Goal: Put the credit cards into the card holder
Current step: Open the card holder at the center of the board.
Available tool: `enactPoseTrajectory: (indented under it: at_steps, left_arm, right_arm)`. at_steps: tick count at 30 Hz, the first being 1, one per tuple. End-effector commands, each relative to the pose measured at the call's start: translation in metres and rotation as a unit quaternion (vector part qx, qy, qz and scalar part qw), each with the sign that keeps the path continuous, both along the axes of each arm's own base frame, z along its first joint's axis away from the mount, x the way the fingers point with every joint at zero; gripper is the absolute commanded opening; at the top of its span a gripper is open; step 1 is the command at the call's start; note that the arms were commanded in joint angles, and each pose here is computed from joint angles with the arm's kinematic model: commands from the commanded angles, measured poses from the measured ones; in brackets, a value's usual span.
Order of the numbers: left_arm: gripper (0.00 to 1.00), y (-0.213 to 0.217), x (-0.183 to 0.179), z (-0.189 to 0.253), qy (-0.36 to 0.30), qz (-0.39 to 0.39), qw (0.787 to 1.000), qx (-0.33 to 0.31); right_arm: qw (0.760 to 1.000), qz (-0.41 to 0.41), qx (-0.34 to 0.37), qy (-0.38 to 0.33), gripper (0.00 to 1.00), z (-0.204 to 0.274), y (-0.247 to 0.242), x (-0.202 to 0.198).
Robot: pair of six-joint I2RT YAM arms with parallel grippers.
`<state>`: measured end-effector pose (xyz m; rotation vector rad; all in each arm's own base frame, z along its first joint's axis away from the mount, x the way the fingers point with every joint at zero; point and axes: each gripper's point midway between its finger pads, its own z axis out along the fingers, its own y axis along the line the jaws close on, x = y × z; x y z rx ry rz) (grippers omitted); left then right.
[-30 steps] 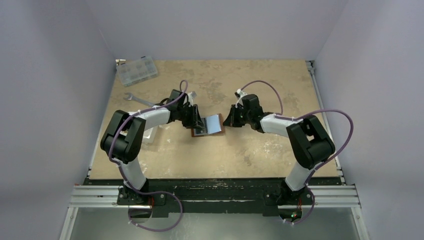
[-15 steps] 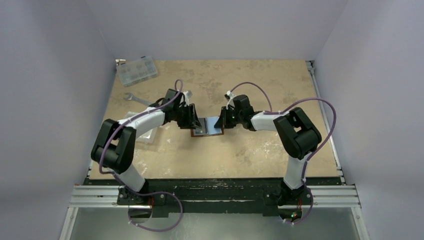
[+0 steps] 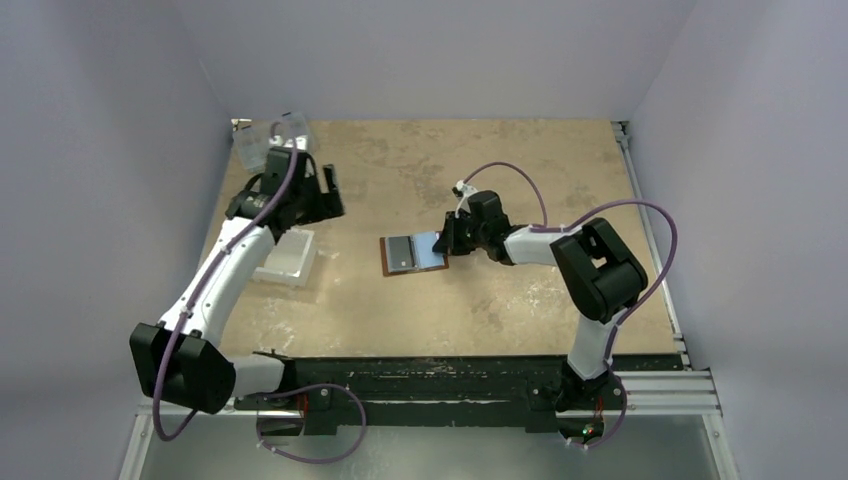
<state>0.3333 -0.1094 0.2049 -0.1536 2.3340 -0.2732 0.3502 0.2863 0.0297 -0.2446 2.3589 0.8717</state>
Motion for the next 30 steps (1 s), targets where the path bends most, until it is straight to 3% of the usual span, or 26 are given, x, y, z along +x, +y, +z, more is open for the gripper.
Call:
enactPoseTrajectory:
  at_steps: [1,3,9,13,20,23,26,30]
  left_arm:
    - [0.78,0.103,-0.013,-0.02,0.061,0.169,0.983,0.048]
    - [0.76,0.125,-0.011,-0.022,0.06,0.202,0.976,0.046]
    - [0.78,0.187,-0.024,-0.041,0.096,0.28,0.936,0.189]
    - [0.77,0.173,-0.014,-0.055,0.11,0.176,0.958,0.196]
    - [0.73,0.199,-0.029,-0.066,0.144,0.124,0.935,0.299]
    - [0.73,0.201,-0.034,-0.082,0.164,0.084,0.93,0.317]
    - [0.73,0.192,-0.026,-0.087,0.159,0.063,0.941,0.292]
    - [0.74,0.203,-0.019,-0.095,0.185,0.074,0.928,0.315]
  right_arm:
    - [1.0,-0.004,-0.001,-0.019,0.11,0.008,-0.006,0.0]
    - [1.0,-0.002,0.005,-0.019,0.11,0.009,-0.004,-0.002]
    - [1.0,0.003,0.022,-0.02,0.11,0.016,-0.001,-0.007]
    - [0.999,0.009,0.033,-0.024,0.11,0.022,0.003,-0.009]
    - [0.996,0.029,0.078,-0.023,0.11,0.035,0.012,-0.02]
    - [0.994,0.035,0.095,-0.029,0.12,0.045,0.015,-0.024]
    - [0.994,0.035,0.1,-0.036,0.12,0.052,0.014,-0.026]
    - [0.994,0.032,0.1,-0.038,0.12,0.052,0.012,-0.026]
